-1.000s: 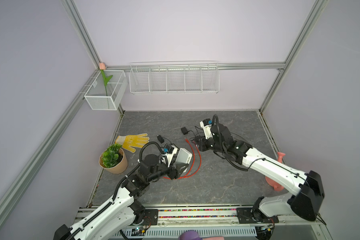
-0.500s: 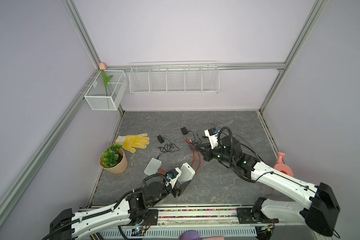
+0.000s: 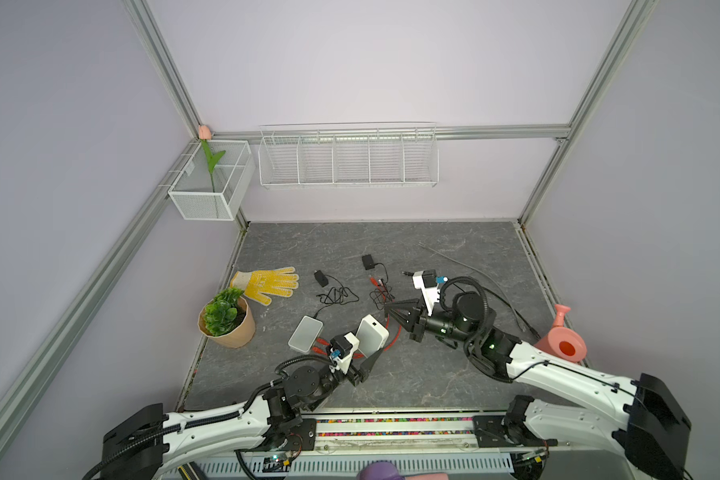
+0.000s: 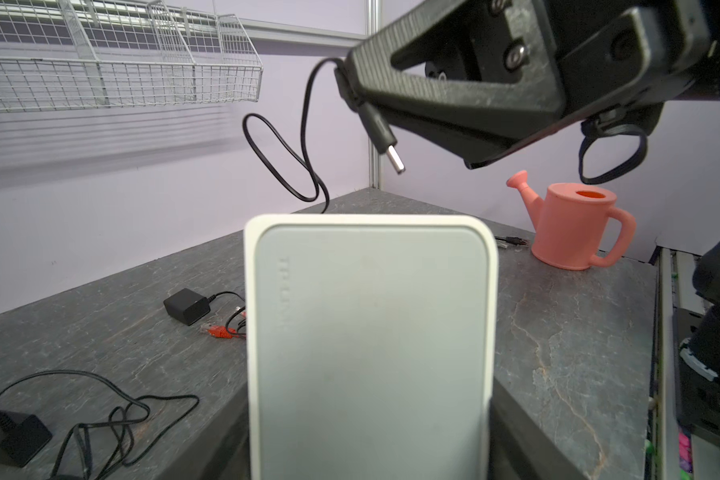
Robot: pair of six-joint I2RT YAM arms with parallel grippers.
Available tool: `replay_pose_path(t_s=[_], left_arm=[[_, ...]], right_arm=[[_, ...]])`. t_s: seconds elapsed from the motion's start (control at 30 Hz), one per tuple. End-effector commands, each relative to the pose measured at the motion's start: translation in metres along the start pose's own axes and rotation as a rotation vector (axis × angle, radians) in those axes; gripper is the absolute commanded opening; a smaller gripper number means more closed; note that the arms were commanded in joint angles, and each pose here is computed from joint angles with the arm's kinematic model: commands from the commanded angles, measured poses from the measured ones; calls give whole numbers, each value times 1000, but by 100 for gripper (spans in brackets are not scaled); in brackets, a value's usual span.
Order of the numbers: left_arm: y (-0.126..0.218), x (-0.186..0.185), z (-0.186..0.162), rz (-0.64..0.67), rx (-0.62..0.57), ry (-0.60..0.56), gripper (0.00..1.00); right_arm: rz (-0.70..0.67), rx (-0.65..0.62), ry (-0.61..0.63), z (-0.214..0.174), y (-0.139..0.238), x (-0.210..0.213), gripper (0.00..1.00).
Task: Insert the plug into the switch port
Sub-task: 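Carry the black power plug toward the box held by the left gripper, then push the black power plug into the box port while left gripper holds it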
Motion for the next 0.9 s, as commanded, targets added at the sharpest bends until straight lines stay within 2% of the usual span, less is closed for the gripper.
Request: replay_pose_path(t_s=[0.0, 0.2, 0.4, 0.87], left_arm=[[-5, -2, 31, -1, -143, -27, 0], [-8, -4, 45, -8, -199, -24, 0], [-5, -4, 54, -18, -216, -15, 0], [0, -5, 60, -27, -224, 0, 0]], right_arm=[[124, -78, 96, 15, 8, 28, 6], [158, -81, 199, 16, 17, 46, 6], [216, -135, 290, 7, 25, 52, 6], [228, -149, 368, -1, 7, 49, 6]])
Point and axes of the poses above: each gripper's point midway between its finger pads, its own y axis back along the fingers, its own x axis along the line the jaws close on, z = x × y, the point moved 6 cm from there along y, back along the fingers, and after that the axes turned 11 degrees about -y, right-handed, at the moved point
